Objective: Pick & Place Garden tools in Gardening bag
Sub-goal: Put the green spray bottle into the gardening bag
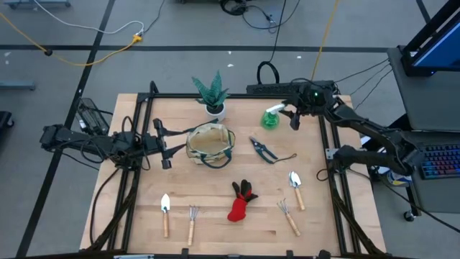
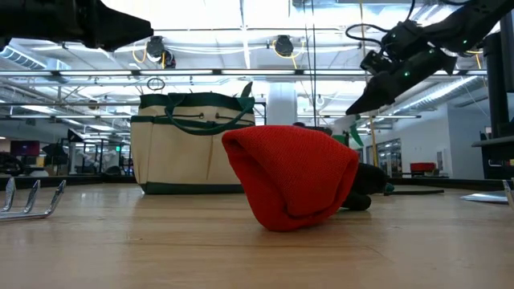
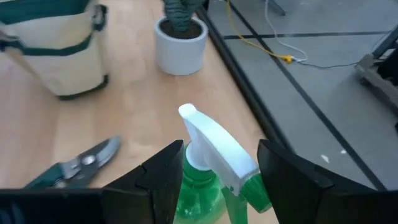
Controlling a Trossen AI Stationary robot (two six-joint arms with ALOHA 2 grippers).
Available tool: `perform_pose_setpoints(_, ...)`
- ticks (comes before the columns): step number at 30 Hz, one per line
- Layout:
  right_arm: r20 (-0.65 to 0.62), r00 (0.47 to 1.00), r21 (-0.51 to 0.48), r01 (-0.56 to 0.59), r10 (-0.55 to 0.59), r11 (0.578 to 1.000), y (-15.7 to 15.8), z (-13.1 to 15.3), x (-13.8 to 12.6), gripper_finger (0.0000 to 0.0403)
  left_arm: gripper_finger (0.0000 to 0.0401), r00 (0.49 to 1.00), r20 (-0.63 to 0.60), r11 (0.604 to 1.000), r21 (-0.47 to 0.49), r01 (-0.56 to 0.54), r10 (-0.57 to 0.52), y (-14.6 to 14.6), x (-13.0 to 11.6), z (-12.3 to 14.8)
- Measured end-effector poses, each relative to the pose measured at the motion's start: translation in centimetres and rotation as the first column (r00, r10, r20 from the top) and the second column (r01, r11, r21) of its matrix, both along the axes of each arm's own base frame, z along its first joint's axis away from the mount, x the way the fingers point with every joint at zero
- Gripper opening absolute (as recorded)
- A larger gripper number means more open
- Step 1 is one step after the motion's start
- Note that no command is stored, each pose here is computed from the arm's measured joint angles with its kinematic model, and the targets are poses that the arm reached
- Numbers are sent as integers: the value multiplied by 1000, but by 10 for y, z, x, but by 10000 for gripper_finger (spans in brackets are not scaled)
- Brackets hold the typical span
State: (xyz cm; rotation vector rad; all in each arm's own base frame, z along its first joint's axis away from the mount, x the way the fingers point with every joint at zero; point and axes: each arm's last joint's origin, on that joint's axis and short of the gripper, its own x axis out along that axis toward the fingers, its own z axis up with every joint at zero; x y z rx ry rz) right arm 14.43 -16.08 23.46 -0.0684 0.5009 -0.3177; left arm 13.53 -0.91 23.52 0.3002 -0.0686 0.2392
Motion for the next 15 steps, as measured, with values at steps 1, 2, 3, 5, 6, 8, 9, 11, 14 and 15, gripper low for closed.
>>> perform_pose_setpoints(1,-2,1000,0,-8,8,1000,3,1,1,196,205,1000,-2,1000,0,0,0,0,0,0)
perform_pose_setpoints(2,-1,1000,-2,-17,17,1000,5,2,1,196,205,1000,-4,1000,0,0,0,0,0,0)
perform_pose_setpoints(3,1,1000,-12,-27,27,1000,7,3,2,196,205,1000,-5,1000,0,0,0,0,0,-1)
perform_pose_setpoints(5,5,998,-64,-55,55,996,9,6,3,196,205,1000,-5,1000,-2,0,0,0,0,-1)
perform_pose_setpoints(6,3,998,-104,-65,65,992,10,9,3,196,205,1000,-5,1000,-2,1,-1,0,0,-1)
perform_pose_setpoints(8,-17,999,-172,-40,37,984,10,11,4,196,205,1000,-4,1000,-5,1,-1,0,0,-1)
perform_pose_setpoints(9,-29,1000,-193,-10,5,981,9,11,4,196,205,1000,-4,1000,-8,1,-1,0,0,-1)
perform_pose_setpoints(11,-34,999,-216,31,-39,976,6,12,4,196,205,1000,-1,1000,-17,2,-2,0,0,-1)
perform_pose_setpoints(14,-52,998,-195,25,-36,981,5,8,5,196,205,1000,-1,1000,-18,2,-2,0,0,-1)
perform_pose_setpoints(15,-56,998,-191,22,-33,981,4,7,6,196,205,1000,-1,1000,-20,2,-2,0,0,-1)
